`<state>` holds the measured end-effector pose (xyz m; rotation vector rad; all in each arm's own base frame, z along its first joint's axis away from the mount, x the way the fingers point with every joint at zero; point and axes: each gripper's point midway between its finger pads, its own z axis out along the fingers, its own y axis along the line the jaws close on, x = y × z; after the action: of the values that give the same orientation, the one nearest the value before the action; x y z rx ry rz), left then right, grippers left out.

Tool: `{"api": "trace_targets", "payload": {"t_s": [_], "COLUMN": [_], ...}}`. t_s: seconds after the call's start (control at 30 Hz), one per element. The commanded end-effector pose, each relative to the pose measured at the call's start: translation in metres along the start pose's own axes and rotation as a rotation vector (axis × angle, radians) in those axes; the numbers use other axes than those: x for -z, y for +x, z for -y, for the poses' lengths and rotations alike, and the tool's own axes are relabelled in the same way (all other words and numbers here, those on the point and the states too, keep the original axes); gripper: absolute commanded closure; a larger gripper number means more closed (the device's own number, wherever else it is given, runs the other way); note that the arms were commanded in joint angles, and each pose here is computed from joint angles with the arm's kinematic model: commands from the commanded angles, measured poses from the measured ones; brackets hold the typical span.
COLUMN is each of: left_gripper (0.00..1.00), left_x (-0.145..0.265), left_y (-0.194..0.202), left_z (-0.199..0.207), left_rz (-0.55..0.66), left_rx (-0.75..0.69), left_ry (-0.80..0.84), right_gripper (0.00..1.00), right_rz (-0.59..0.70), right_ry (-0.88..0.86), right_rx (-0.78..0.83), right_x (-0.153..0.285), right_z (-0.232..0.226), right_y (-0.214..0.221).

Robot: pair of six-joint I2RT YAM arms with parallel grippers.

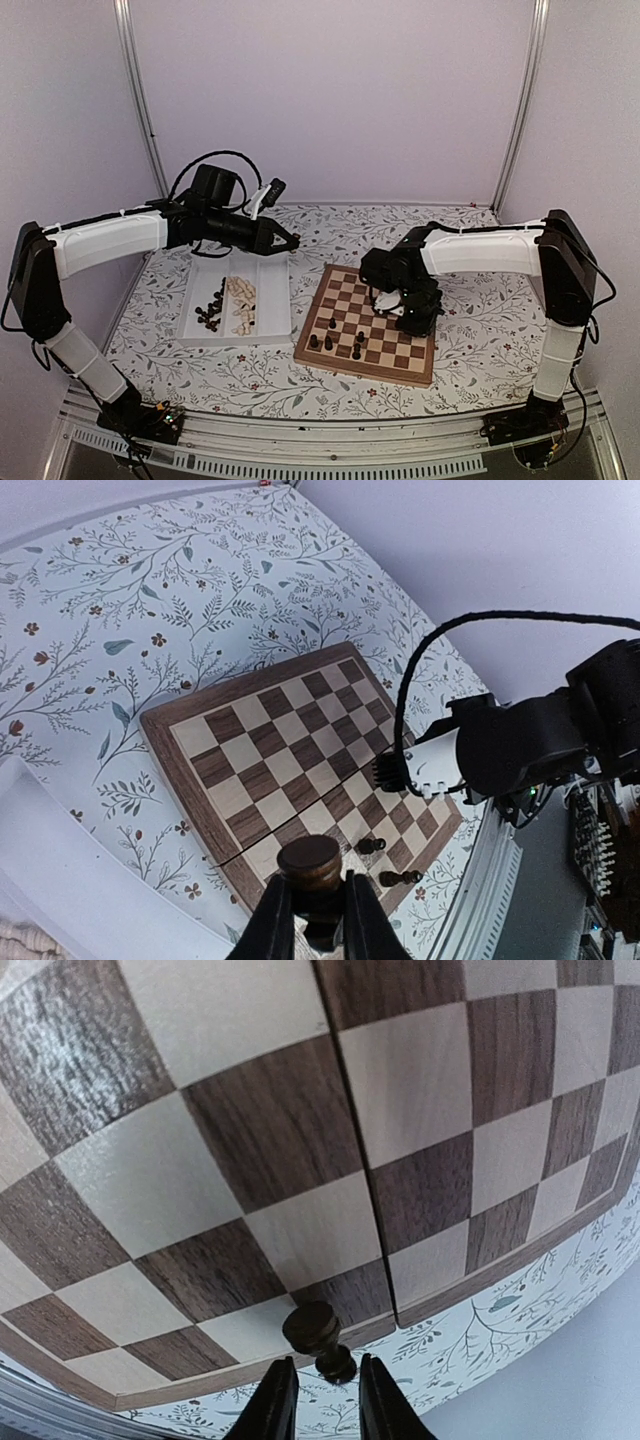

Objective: Set up the chess pieces on the board
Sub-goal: Place the chess piece on the chessboard.

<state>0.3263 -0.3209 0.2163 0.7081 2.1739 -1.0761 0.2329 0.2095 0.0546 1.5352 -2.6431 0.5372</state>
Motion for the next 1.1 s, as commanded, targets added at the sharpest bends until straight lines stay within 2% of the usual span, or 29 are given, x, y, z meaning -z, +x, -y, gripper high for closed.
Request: {"api": "trace_targets", "payload": {"t_s": [0.0, 0.3, 0.4, 0.47, 0.63, 0.73, 0.8, 0.87, 0.97, 1.07], "left_gripper": [1.00, 1.00, 1.00, 1.00, 1.00, 1.00, 1.00, 1.00, 1.00, 1.00], "left_x": [0.006, 0.005, 0.004, 0.003, -0.004, -0.016, -0.026, -0.037, -0.053, -0.064], "left_y": [-0.012, -0.011, -0.010, -0.010, -0.003, 0.009, 0.019, 0.033, 0.055, 0.076], "left_z": [0.006, 0.006, 0.005, 0.006, 0.008, 0.021, 0.033, 0.046, 0.062, 0.085], "left_rz": [0.036, 0.034, 0.032, 0.030, 0.002, -0.056, -0.092, -0.138, -0.224, -0.304], "left_rx": [-0.014, -0.016, -0.012, -0.010, -0.016, -0.028, -0.046, -0.073, -0.112, -0.110], "left_ry": [0.020, 0.017, 0.018, 0.021, 0.049, 0.120, 0.169, 0.205, 0.257, 0.383], "right_gripper": [0.72, 0.71, 0.67, 0.67, 0.51, 0.43, 0.43, 0.44, 0.45, 0.51], "right_rz": [0.052, 0.088, 0.148, 0.212, 0.518, 0.793, 0.968, 1.136, 1.358, 1.388], "right_ry": [0.057, 0.095, 0.161, 0.216, 0.258, 0.109, -0.070, -0.156, -0.259, -0.316], "right_rx": [-0.034, -0.068, -0.144, -0.252, -0.600, -0.805, -0.860, -0.859, -0.687, -0.531], "right_x": [0.010, 0.020, 0.036, 0.049, 0.098, 0.127, 0.141, 0.164, 0.202, 0.207], "right_z": [0.016, 0.026, 0.044, 0.065, 0.116, 0.134, 0.132, 0.128, 0.101, 0.076], "right_y": [-0.017, -0.024, -0.028, -0.031, -0.029, -0.021, -0.019, -0.010, -0.002, 0.000]}}
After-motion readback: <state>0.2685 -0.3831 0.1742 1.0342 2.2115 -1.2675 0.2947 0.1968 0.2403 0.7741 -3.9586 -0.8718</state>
